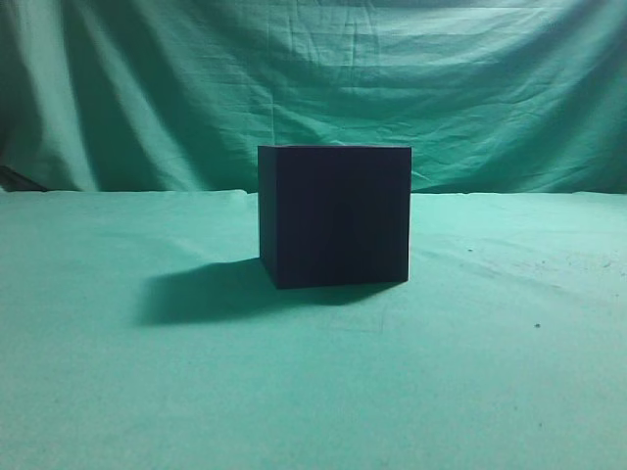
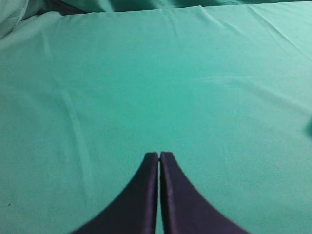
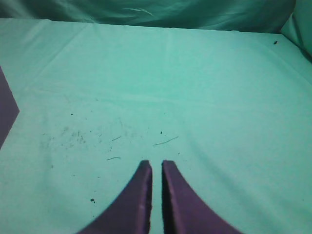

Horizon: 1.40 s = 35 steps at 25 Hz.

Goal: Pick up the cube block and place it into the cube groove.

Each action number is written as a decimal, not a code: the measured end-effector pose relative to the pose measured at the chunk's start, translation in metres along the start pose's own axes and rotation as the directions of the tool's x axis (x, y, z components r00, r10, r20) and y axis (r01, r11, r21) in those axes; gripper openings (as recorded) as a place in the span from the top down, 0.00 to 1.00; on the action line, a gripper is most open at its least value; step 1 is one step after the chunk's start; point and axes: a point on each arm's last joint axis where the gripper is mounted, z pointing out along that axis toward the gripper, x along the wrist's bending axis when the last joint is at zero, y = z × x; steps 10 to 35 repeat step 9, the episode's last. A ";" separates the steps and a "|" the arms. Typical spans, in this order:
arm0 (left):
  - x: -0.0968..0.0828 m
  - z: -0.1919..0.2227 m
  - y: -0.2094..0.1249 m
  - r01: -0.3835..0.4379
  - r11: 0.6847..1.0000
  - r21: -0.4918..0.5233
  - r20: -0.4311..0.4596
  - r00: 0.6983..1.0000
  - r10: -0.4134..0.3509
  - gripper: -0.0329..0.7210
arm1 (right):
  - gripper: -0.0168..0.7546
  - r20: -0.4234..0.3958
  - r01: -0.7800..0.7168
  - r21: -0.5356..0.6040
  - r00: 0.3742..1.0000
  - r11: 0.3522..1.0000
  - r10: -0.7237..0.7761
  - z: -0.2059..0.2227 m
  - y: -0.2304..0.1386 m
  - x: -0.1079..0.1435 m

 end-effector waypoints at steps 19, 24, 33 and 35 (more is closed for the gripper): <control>0.000 0.000 0.000 0.000 1.000 0.000 0.000 1.000 0.000 0.96 | 0.91 0.001 -0.001 0.000 1.000 1.000 0.001 0.000 0.000 0.000; 0.000 0.000 0.000 0.000 1.000 0.000 0.000 1.000 0.000 0.96 | 0.91 0.001 -0.001 0.000 1.000 1.000 0.001 0.000 0.000 0.000; 0.000 0.000 0.000 0.000 1.000 0.000 0.000 1.000 0.000 0.96 | 0.91 0.001 -0.001 0.000 1.000 1.000 0.001 0.000 0.000 0.000; 0.000 0.000 0.000 0.000 1.000 0.000 0.000 1.000 0.000 0.96 | 0.91 0.001 -0.001 0.000 1.000 1.000 0.001 0.000 0.000 0.000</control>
